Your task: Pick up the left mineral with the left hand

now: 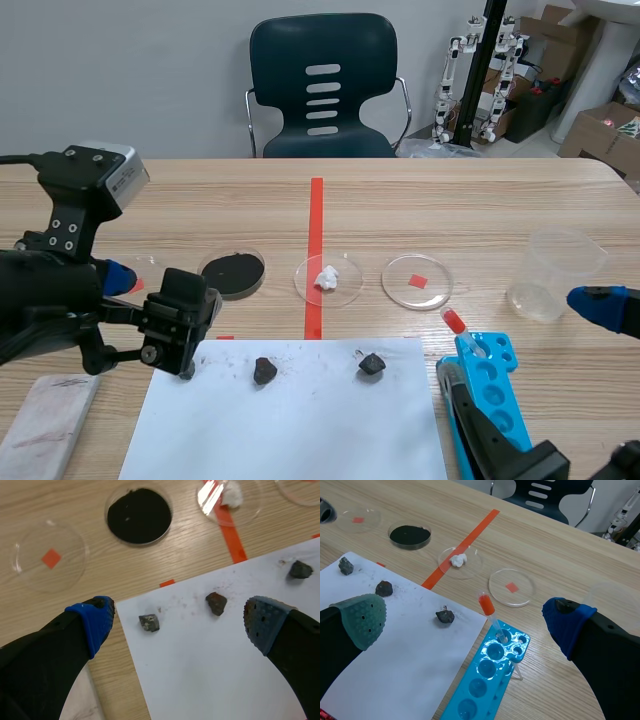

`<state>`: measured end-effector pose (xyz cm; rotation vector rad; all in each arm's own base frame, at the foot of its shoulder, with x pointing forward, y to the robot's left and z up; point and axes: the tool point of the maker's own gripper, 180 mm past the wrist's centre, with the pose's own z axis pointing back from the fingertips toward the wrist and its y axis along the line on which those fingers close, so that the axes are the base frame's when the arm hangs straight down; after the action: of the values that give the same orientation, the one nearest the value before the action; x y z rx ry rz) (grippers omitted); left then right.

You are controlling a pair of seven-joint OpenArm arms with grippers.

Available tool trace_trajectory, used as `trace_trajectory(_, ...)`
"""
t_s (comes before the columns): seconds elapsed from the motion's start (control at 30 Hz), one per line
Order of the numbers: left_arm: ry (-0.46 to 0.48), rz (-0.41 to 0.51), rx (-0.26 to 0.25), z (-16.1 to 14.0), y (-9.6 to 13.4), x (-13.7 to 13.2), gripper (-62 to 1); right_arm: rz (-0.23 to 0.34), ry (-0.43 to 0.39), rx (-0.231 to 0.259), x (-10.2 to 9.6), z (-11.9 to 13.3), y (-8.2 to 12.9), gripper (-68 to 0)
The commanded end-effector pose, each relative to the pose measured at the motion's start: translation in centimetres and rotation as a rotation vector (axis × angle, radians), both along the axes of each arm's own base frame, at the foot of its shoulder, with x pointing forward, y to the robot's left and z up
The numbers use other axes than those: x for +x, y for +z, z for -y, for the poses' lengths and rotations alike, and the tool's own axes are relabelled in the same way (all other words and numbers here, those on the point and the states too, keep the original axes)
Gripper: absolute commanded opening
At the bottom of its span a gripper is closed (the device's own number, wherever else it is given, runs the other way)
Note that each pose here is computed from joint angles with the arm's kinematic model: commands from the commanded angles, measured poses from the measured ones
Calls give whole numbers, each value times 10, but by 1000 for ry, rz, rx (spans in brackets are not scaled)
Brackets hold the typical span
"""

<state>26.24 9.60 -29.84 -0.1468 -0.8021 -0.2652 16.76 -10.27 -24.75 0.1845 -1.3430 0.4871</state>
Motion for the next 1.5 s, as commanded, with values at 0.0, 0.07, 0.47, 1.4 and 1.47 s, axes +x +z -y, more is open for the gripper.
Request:
trace_trajectory(0.0,20,-30,5,-2,-3,4,-67,26,6,9,3,-1,6,4)
trace_trajectory(0.07,58,-88,21,-6,-12,7,-67,26,6,9,3,-1,6,4)
trace_trajectory(0.47,137,-332,82,-13,-62,12,-67,26,6,9,3,-1,6,4)
trace_trajectory(1.4,229,-412,103,-11,-104,25,-74,26,6,9,3,-1,6,4)
trace_trajectory(1.47,232,-420,108,-12,-107,23,-74,26,6,9,3,-1,6,4)
